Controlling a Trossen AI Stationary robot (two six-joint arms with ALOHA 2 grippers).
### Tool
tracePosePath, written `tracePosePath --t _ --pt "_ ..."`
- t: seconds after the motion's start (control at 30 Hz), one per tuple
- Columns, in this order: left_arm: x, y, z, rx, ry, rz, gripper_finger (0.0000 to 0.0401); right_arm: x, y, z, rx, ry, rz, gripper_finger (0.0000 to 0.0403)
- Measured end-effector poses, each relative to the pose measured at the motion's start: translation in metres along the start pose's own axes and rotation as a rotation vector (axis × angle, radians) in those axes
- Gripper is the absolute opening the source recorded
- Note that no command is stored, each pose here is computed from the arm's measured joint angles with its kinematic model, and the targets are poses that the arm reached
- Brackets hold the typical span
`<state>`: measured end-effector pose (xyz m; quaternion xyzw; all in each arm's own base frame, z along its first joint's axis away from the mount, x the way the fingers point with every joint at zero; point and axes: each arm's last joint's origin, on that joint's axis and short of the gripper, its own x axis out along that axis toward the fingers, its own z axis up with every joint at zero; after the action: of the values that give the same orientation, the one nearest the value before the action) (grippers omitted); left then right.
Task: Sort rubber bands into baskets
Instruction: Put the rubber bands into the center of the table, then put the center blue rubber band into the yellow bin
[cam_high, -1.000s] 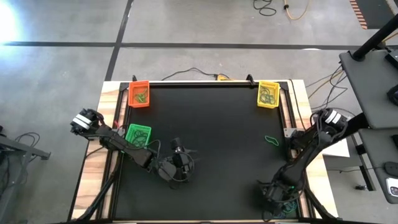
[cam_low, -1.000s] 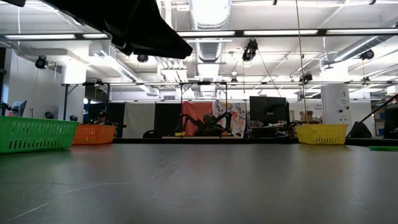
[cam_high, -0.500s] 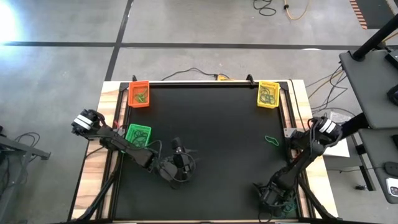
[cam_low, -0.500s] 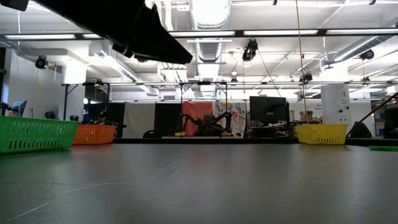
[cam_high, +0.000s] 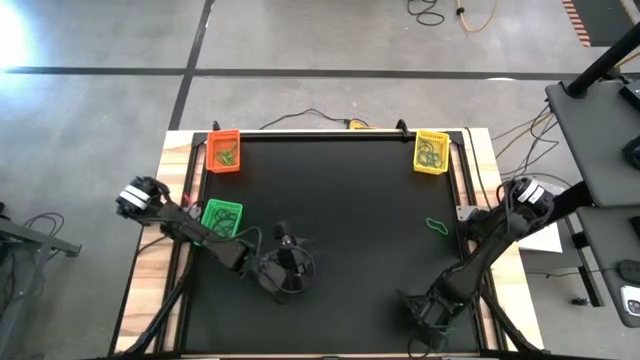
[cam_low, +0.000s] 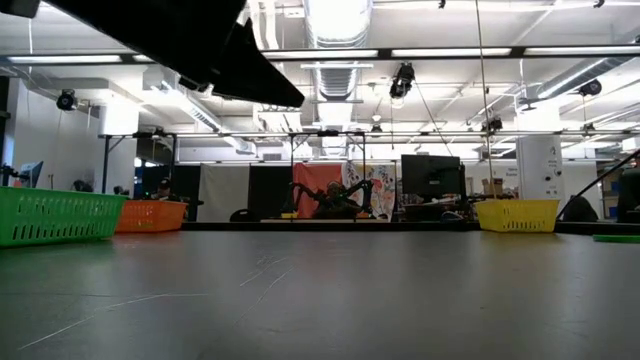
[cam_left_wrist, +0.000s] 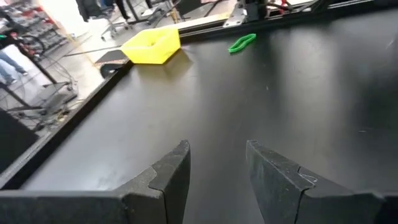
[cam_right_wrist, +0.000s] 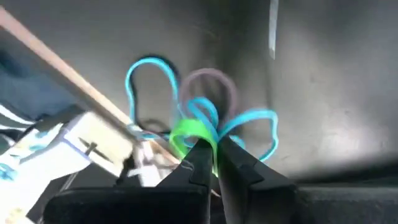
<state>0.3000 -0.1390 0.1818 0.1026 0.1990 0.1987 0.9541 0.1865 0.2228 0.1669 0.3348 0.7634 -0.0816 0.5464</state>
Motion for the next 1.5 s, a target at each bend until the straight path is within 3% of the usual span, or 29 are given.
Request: tracePosePath --t 0.27,0.63,0.83,1.0,1.17,1.33,1.5 --pt "-0.008 -0.001 -0.001 0.022 0.014 0.008 0.0142 -0.049 0.018 0.026 -0.217 -0.371 -0.048 0.0009" --pt "-0.040 0.013 0.007 0.030 0.067 -0.021 0.0142 -0.088 0.007 0.124 -0.399 -0.748 -0.220 0.0009" --pt "-0.059 0.033 0.007 -0.055 0.142 0.001 0.0142 -0.097 0.004 0.180 -0.479 -0.901 -0.176 0.0009" --pt "-0.063 0.038 0.002 -0.129 0.203 0.000 0.0142 -0.088 0.000 0.205 -0.505 -0.909 -0.207 0.0027" --pt "-0.058 0.031 -0.004 -0.124 0.214 0.003 0.0142 -0.081 0.003 0.213 -0.512 -0.898 -0.221 0.0086" --pt "-0.048 0.020 -0.013 -0.110 0.224 0.008 0.0142 -0.088 0.006 0.211 -0.477 -0.894 -0.210 0.0148" --pt "-0.042 0.013 -0.019 -0.102 0.232 0.013 0.0142 -0.101 0.001 0.194 -0.438 -0.880 -0.283 0.0172"
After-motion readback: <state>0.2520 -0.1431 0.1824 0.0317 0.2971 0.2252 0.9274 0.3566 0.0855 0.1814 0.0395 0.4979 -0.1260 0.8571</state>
